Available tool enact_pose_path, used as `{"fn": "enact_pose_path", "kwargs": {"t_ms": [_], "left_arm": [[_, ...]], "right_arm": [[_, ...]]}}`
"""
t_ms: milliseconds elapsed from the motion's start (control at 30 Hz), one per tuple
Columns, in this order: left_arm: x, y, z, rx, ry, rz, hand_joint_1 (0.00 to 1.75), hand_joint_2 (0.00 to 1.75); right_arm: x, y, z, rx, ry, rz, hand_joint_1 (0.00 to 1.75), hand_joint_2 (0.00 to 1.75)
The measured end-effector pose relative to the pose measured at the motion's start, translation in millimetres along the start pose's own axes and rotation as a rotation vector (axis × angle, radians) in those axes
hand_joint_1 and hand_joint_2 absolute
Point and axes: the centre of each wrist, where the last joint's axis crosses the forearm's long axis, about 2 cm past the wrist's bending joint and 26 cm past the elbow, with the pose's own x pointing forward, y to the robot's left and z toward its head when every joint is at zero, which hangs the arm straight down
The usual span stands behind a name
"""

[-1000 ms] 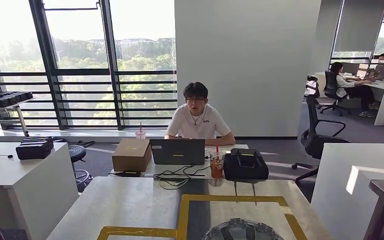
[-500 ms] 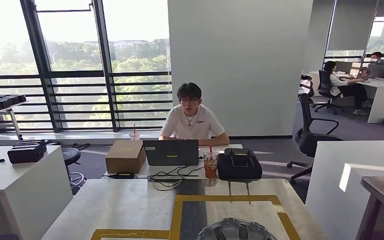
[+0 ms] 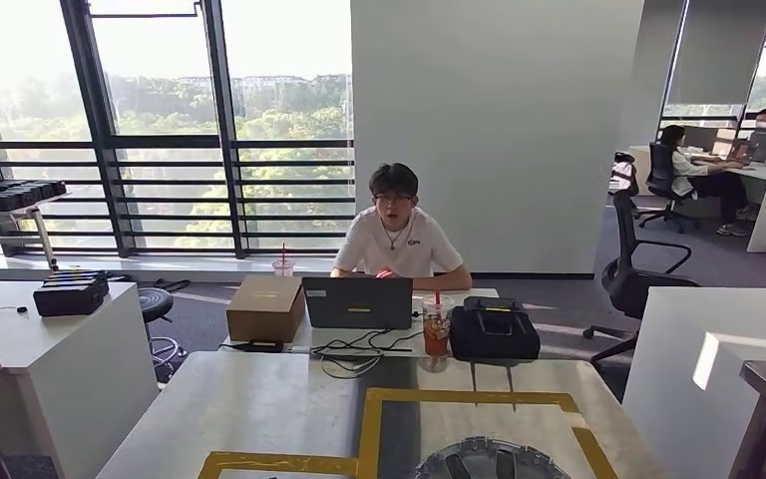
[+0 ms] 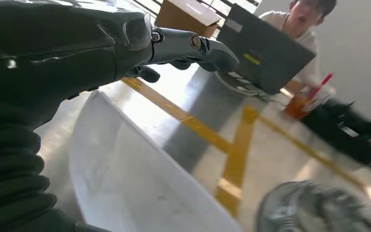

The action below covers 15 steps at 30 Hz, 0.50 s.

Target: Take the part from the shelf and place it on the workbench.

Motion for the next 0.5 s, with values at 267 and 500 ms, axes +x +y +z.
{"fn": "enact_pose_path", "kwargs": {"t_ms": [267, 500], "left_arm": [[46, 33, 23, 0.183, -0.489, 0.726, 0.00, 0.00], [74, 38, 52, 0.149, -0.688, 0.897, 0.00, 0.00]], "right_arm": [[-5, 2, 2, -0.008, 0.008, -0.006, 0.00, 0.00], [-8, 8, 0, 0.005, 0.010, -0.015, 0.00, 0.00]]}}
